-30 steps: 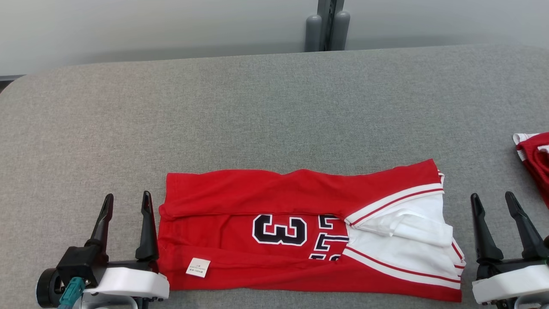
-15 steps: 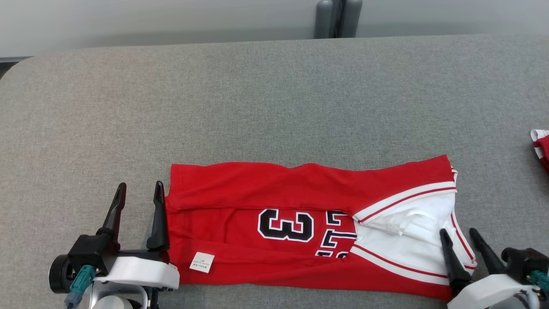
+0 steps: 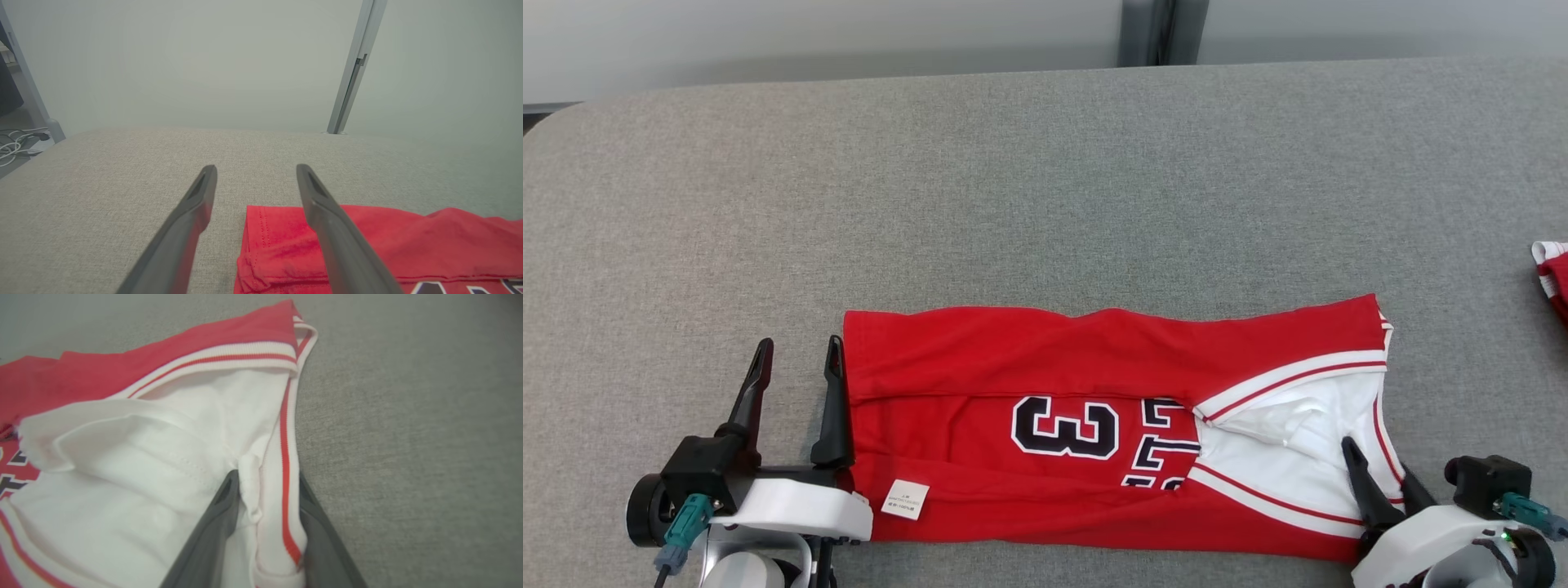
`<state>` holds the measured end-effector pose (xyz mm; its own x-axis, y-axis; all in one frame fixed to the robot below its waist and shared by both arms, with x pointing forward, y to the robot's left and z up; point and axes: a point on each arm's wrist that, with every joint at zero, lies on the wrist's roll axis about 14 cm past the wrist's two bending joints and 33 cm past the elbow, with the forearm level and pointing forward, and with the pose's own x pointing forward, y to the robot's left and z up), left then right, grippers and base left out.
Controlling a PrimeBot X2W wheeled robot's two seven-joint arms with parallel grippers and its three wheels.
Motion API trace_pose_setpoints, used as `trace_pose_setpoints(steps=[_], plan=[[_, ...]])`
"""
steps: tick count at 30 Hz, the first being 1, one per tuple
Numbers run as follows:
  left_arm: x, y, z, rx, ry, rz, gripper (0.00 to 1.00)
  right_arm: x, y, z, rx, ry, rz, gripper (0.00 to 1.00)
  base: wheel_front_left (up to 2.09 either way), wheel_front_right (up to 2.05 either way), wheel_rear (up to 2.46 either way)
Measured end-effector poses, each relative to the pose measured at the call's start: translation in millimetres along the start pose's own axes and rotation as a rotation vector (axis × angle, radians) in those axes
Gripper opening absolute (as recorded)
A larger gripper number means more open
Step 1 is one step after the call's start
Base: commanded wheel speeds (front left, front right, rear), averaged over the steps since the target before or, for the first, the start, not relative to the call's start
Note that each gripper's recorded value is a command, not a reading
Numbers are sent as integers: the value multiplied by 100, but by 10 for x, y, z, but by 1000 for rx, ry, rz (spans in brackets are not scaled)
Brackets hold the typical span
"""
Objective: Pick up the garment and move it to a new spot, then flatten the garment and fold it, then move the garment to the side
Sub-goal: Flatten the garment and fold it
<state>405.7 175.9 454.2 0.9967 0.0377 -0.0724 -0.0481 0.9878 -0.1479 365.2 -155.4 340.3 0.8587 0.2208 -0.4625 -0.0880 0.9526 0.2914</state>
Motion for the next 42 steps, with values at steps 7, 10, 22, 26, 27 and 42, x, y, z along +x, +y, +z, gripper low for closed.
trace_pose_setpoints(steps=[7, 10, 22, 26, 27, 42], plan=[[20, 5, 5, -3, -3, 6, 100, 16, 29, -24, 43, 7, 17, 0, 0, 0, 0], [35, 0, 2, -5, -4, 5, 100, 3, -78, 32, 39, -14, -2, 0, 0, 0, 0], [69, -76, 4, -10, -7, -16, 100, -282, -1130, 528, -102, -92, -217, 0, 0, 0, 0], [74, -102, 4, -10, -8, -23, 100, -325, -1190, 608, -132, -105, -224, 0, 0, 0, 0], [76, -105, 7, -10, -9, -24, 100, -317, -1157, 651, -142, -118, -212, 0, 0, 0, 0], [-1, -211, 154, -12, -46, -61, 100, -337, 484, 1387, -364, -353, 188, 0, 0, 0, 0]])
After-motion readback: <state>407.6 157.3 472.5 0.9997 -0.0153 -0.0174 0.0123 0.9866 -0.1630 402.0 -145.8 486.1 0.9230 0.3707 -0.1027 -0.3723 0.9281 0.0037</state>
